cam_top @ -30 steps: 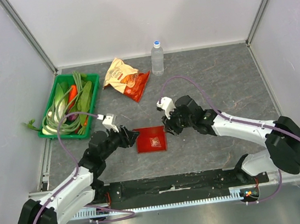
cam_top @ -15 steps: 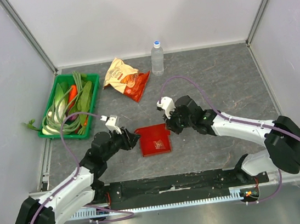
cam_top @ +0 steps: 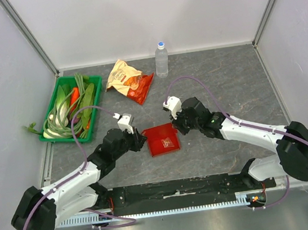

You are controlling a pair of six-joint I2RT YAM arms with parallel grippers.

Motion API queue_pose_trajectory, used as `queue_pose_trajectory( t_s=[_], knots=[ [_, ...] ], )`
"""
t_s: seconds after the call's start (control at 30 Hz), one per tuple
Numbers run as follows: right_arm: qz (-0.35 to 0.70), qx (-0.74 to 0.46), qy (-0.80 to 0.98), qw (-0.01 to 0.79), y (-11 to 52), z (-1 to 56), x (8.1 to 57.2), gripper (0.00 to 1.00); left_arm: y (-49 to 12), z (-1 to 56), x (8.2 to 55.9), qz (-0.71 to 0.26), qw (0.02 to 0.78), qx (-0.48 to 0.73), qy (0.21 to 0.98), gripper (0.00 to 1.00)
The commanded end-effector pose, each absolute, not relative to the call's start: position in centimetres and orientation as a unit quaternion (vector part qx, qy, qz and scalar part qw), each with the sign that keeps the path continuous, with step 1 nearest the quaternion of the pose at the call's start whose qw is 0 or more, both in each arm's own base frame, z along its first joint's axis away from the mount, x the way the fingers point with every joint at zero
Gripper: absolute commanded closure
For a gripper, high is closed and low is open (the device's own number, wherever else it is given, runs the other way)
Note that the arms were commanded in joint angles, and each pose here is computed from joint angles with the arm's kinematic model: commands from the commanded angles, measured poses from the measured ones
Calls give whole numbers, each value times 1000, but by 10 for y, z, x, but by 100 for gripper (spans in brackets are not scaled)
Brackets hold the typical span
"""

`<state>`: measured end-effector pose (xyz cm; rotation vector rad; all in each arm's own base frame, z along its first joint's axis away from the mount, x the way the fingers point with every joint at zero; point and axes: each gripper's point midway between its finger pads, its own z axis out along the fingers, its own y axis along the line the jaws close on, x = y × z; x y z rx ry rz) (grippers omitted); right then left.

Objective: Fold the paper box

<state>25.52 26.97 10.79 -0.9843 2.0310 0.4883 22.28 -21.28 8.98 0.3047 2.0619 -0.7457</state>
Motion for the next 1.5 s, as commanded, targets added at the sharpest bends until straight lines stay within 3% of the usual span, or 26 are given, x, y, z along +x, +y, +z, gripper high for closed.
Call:
queue_pose_trajectory(
  t_s=[0.0, 0.07, 0.17, 0.4, 0.63, 0.73, 0.77, 0.87, 1.13, 1.23, 1.37, 1.47],
  knots=[
    [191, -388, 793, 430, 272, 121, 262, 100, -217, 109, 246, -245, 492, 157, 821, 78],
    [191, -385, 794, 431, 272, 121, 262, 100, -221, 112, 248, -233, 501, 165, 817, 81],
    [175, -372, 804, 430, 266, 118, 265, 91, -221, 113, 252, -204, 520, 176, 811, 89],
    [148, -357, 821, 421, 254, 106, 267, 68, -214, 112, 258, -168, 542, 189, 801, 93],
    [151, -366, 811, 431, 259, 111, 271, 68, -216, 121, 255, -165, 565, 216, 779, 94],
    [139, -363, 805, 448, 259, 113, 282, 55, -214, 122, 254, -161, 572, 230, 770, 94],
    [134, -362, 807, 447, 258, 110, 286, 45, -215, 122, 253, -162, 572, 237, 768, 94],
    [148, -361, 795, 465, 256, 116, 306, 39, -220, 120, 250, -170, 572, 256, 760, 94],
    [231, -419, 732, 485, 260, 124, 322, 40, -232, 113, 245, -189, 558, 289, 755, 95],
    [237, -435, 727, 476, 260, 121, 324, 43, -232, 108, 245, -182, 554, 302, 754, 96],
    [260, -461, 723, 444, 269, 115, 317, 55, -234, 109, 247, -179, 556, 304, 752, 97],
    [263, -461, 726, 438, 268, 108, 315, 55, -235, 110, 248, -179, 556, 305, 752, 98]
  ],
)
